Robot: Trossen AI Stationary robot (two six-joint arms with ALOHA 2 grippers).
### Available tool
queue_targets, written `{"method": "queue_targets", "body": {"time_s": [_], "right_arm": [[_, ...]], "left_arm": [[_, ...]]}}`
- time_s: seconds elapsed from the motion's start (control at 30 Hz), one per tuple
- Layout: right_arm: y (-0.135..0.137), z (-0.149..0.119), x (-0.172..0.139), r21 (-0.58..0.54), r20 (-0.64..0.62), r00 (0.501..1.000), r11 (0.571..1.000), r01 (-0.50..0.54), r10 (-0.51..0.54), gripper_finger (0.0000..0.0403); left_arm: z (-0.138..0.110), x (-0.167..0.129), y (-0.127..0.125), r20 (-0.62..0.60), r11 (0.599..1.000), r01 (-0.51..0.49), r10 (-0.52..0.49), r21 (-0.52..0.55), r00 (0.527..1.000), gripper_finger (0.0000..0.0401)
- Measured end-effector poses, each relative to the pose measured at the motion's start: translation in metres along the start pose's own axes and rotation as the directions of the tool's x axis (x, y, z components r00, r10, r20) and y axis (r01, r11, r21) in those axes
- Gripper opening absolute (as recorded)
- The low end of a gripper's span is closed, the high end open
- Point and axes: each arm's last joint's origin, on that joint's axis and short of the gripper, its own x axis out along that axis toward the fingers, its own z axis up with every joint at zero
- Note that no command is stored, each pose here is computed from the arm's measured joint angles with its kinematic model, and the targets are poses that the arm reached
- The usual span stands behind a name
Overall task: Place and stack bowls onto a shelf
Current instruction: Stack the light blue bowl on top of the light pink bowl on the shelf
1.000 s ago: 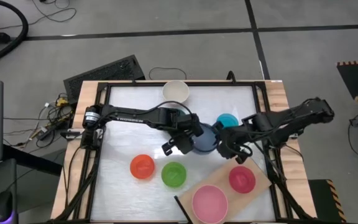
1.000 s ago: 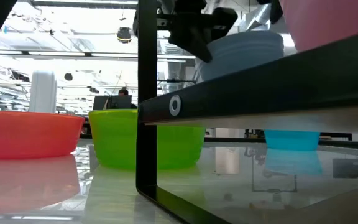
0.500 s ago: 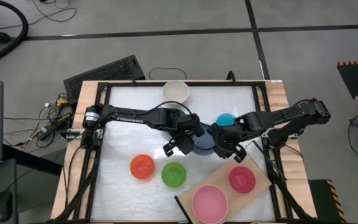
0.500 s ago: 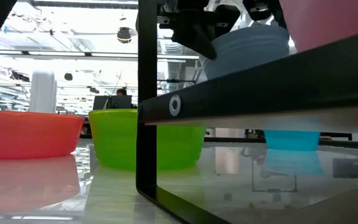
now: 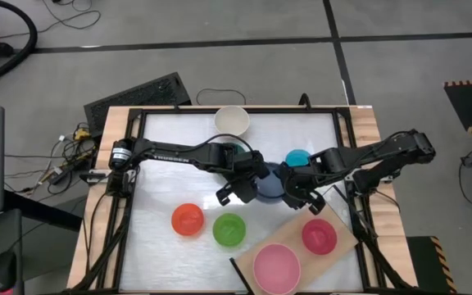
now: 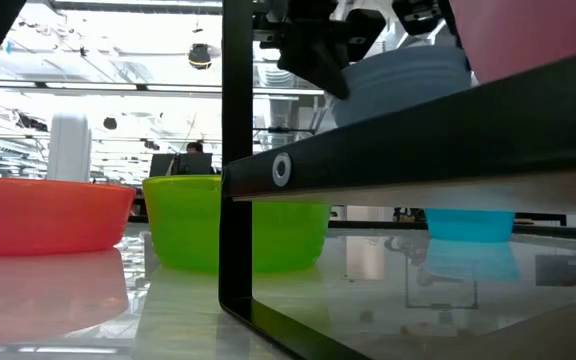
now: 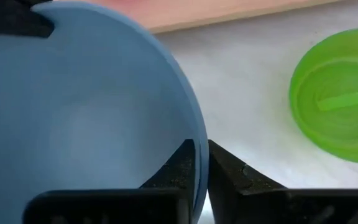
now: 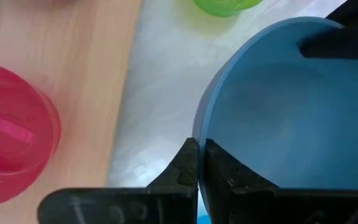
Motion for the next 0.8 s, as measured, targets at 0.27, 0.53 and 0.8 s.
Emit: {"method": "queue_targets", "body": {"time_s": [0.27,0.53,0.8], "right_arm": [[-0.002,0.000,-0.004,0.042,0.013,0.999,0.998,0.041,-0.041,0.0028],[0.000,-0.001,-0.014,0.106,0.040,0.995,0.991,0.086,-0.091,0.0028],[0.008,0.011,-0.033,0.111,0.106,0.990,0.991,0.078,-0.090,0.0028]], "left_arm": [[-0.001,-0.008,-0.001,-0.079,0.999,-0.049,0.049,-0.007,0.996,0.0119],[0.004,-0.064,-0.008,-0.157,0.988,-0.154,0.154,0.014,0.976,0.0211],[0.008,-0.150,-0.017,-0.069,0.935,-0.337,0.331,-0.112,0.941,0.0218]]}}
